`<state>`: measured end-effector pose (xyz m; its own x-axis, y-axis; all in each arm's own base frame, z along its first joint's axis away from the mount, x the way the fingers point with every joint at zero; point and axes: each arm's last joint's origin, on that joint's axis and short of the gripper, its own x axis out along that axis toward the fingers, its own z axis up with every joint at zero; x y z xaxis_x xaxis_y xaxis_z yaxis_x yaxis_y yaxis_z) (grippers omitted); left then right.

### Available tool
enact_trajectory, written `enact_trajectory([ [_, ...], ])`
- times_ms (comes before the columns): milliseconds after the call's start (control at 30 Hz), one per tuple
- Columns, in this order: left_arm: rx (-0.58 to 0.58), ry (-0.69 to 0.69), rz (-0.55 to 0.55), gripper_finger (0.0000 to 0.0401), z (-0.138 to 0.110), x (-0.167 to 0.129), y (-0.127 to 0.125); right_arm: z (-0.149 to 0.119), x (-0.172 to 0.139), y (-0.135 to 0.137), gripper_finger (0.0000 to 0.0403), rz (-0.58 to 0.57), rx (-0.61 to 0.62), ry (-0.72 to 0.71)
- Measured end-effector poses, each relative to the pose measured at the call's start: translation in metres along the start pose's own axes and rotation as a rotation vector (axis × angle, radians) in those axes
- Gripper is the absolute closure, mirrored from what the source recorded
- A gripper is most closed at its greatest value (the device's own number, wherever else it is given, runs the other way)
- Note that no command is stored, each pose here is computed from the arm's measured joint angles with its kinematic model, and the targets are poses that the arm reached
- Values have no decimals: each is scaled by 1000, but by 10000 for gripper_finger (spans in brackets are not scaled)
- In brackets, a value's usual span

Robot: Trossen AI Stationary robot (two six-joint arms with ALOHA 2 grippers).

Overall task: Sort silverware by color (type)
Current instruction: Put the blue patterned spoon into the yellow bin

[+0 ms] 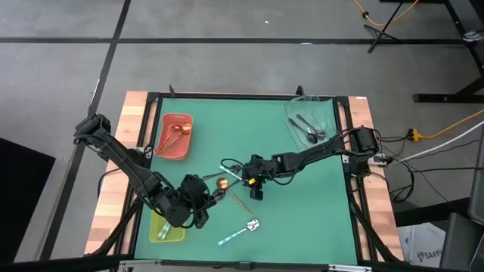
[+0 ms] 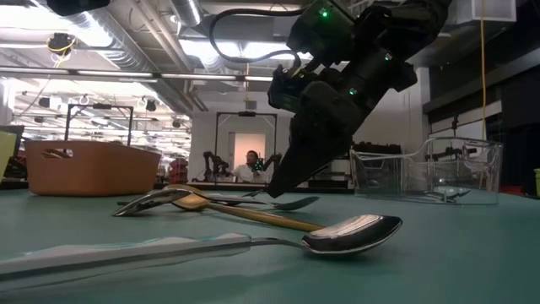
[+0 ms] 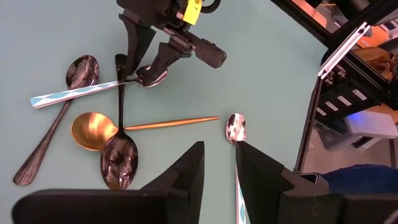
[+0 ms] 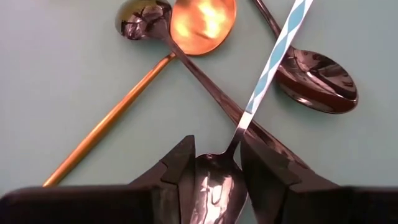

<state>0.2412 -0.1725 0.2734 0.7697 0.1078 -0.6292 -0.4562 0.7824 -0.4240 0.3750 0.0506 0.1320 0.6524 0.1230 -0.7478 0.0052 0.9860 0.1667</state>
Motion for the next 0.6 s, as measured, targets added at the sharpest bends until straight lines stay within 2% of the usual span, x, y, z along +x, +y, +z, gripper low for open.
enact_trajectory([
  [300,0,0,0,315,0,0,0,0,0,0,288,-9,0,-2],
  [600,3,2,5,315,0,0,0,-9,18,-3,288,-12,1,21],
])
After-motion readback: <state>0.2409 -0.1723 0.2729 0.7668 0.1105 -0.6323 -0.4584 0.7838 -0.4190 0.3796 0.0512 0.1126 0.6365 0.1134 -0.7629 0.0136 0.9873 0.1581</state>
